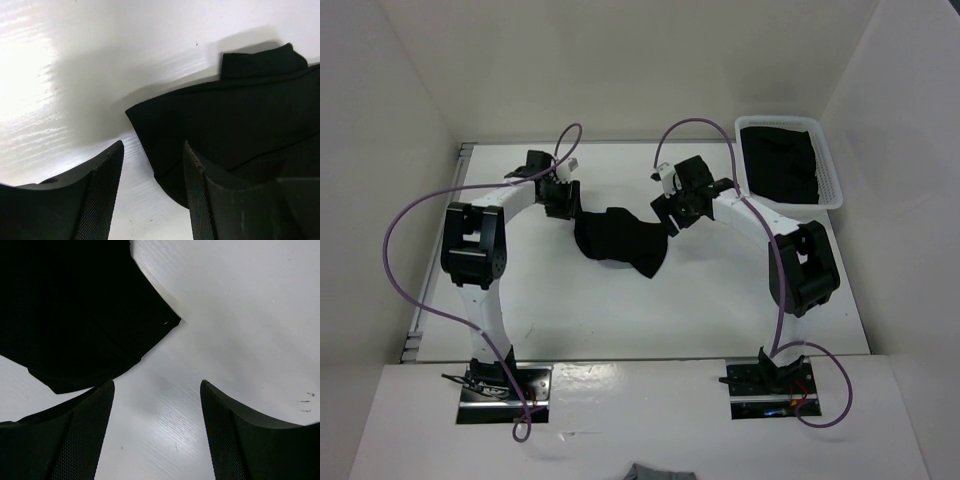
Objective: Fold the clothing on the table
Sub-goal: Flatten the skirt out
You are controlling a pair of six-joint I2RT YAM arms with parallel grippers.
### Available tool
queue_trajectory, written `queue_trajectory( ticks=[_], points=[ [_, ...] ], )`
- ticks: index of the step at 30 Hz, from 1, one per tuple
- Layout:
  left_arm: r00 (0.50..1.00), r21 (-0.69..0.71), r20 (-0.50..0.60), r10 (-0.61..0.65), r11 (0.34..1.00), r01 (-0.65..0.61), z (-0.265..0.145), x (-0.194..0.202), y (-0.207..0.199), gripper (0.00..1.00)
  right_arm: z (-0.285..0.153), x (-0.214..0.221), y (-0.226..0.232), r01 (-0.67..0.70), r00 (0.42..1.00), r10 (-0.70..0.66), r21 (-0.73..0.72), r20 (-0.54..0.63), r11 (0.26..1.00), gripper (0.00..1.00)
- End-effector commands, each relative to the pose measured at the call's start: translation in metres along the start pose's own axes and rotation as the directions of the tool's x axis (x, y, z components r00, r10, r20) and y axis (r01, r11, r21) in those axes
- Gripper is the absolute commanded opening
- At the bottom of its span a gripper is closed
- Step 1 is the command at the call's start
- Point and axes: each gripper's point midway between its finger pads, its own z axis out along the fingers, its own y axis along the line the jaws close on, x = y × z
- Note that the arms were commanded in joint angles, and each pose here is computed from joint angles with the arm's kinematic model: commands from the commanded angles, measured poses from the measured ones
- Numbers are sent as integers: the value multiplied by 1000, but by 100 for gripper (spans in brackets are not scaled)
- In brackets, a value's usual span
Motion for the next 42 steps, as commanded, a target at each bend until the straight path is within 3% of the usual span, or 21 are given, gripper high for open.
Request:
queue_trajectory(
  ticks=[1,21,34,42],
  points=[
    [998,23,55,6,1000,-7,-4,-21,-2,58,-16,-24,6,10,996,-9,-9,89,1000,74],
    [1000,-29,15,-12,1000,12,14,-21,19,54,-29,-29,8,13,994,-12,-14,109,1000,74],
    [997,8,-57,43,999,-42,28,-4,-4,48,-33,-28,7,12,994,-12,-5,107,1000,74],
    [994,13,-104,45,999,-44,33,12,-6,36,-33,-29,9,13,994,-12,-14,109,1000,74]
  ],
)
